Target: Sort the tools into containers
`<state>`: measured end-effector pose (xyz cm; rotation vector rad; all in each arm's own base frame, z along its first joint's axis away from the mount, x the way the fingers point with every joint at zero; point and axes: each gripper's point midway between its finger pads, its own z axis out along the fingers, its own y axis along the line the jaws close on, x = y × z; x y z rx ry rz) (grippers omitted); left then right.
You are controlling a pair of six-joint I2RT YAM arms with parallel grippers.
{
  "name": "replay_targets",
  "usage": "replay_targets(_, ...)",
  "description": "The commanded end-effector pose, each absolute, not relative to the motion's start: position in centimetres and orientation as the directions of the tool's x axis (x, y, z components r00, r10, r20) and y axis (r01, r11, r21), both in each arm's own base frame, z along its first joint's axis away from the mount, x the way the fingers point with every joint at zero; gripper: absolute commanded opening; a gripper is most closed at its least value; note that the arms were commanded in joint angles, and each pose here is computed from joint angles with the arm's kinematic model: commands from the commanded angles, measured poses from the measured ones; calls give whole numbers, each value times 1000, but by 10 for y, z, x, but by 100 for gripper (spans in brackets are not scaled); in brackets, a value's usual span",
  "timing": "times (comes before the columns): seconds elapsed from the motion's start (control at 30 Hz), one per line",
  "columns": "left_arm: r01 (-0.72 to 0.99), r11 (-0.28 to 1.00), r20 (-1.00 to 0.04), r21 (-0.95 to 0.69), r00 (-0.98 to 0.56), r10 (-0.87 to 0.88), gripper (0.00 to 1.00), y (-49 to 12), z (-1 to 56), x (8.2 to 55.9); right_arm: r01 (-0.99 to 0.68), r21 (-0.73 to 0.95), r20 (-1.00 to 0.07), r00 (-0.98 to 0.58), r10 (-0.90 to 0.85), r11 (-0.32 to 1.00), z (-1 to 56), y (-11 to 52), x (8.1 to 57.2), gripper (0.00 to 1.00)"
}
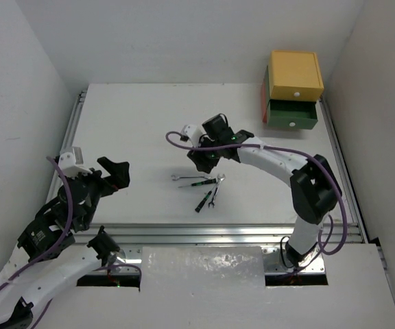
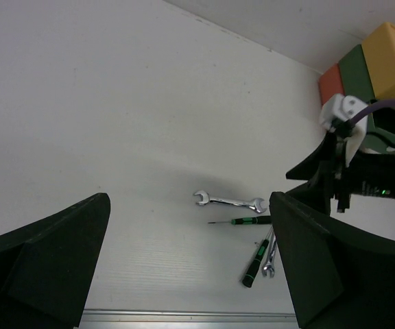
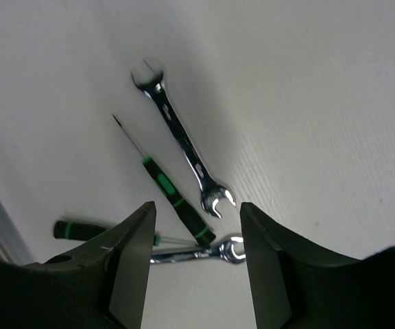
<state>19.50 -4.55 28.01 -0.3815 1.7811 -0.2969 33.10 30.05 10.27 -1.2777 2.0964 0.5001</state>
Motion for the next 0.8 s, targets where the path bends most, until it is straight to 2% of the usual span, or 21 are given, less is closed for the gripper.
replay_targets(0.0,-95,905,-884,-414,-195,-425,100,-45,288,195,-910,-158,-542,-244,-804,382,77,282,324,53)
replay_targets(0.07,-92,908,-885,-409,-201,-420,100,-46,287,196,-922,-148,-518,-235,-822,357,67,287,315,51)
replay_targets(0.2,-90,911,-887,-402,-209,-412,100,-48,286,197,-941,-105,-463,-241,-853,322,44,288,300,41)
replay_targets(0.37,-86,910,-886,-405,-208,-414,100,-48,286,197,-944,-102,-407,-249,-879,314,22,288,295,34)
replay_targets(0.77,-81,913,-888,-399,-213,-407,100,-50,286,198,-940,-154,-366,-233,-901,305,2,285,303,27)
